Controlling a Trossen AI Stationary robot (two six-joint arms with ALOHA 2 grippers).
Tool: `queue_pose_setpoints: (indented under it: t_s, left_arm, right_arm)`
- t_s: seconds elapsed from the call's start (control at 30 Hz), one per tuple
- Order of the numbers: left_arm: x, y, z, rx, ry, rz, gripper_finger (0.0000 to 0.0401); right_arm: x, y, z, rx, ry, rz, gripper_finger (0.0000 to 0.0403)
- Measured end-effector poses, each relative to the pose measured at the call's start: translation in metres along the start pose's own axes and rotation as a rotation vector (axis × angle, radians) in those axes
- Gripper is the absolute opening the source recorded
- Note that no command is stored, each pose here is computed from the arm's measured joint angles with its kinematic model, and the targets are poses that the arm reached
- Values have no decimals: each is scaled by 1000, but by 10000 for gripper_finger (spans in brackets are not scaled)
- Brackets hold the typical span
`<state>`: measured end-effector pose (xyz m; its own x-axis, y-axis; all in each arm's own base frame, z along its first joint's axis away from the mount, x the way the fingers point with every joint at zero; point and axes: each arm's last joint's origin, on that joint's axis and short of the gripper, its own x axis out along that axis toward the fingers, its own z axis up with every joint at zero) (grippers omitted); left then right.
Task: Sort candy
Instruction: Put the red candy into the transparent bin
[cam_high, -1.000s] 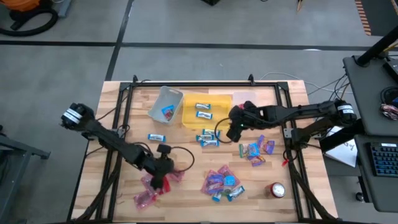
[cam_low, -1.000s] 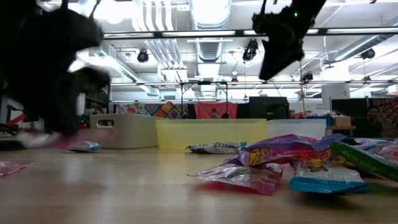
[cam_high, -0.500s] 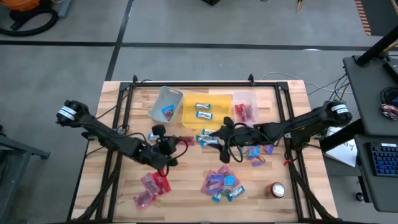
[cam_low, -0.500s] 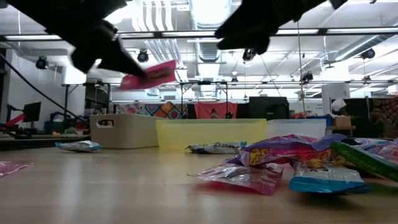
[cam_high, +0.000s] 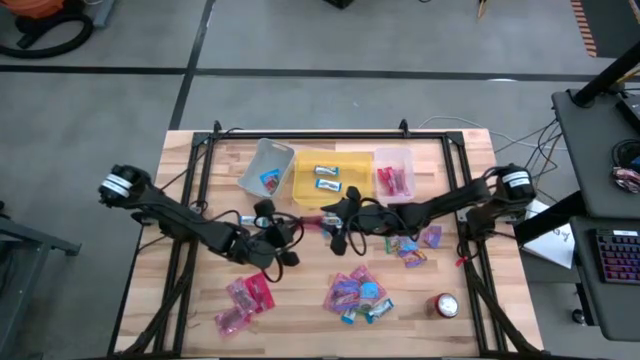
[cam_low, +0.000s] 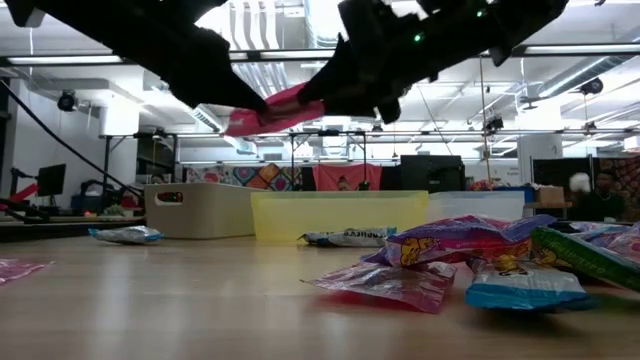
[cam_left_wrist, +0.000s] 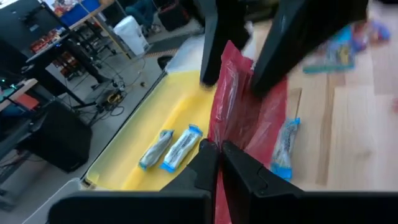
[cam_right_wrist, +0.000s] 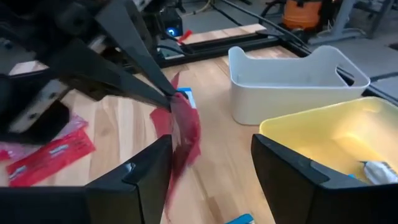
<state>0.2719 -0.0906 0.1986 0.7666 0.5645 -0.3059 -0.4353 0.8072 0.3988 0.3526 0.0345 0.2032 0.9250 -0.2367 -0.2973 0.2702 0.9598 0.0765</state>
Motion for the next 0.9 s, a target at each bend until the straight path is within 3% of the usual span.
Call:
queue_pose_setpoints:
  t_s: [0.2,0.43,0.57,0.73,0.9]
  left_arm:
    - [5,-1,0,-13,-9,11,0]
    - [6,0,1,-18,-11,12,0]
    - [6,0,2,-15,-16,0,6]
    - [5,2,5,-4,-25,-19,45]
    - [1,8,10,19,-40,-17,80]
  right_arm:
    - [11,0,-7,5,28,-9,177]
    - [11,0,-4,7,33,53,26]
    - [8,0,-2,5,46,58,15]
    - [-2,-5,8,-1,71,45,12]
    - [-21,-21,25,-21,182,-37,11]
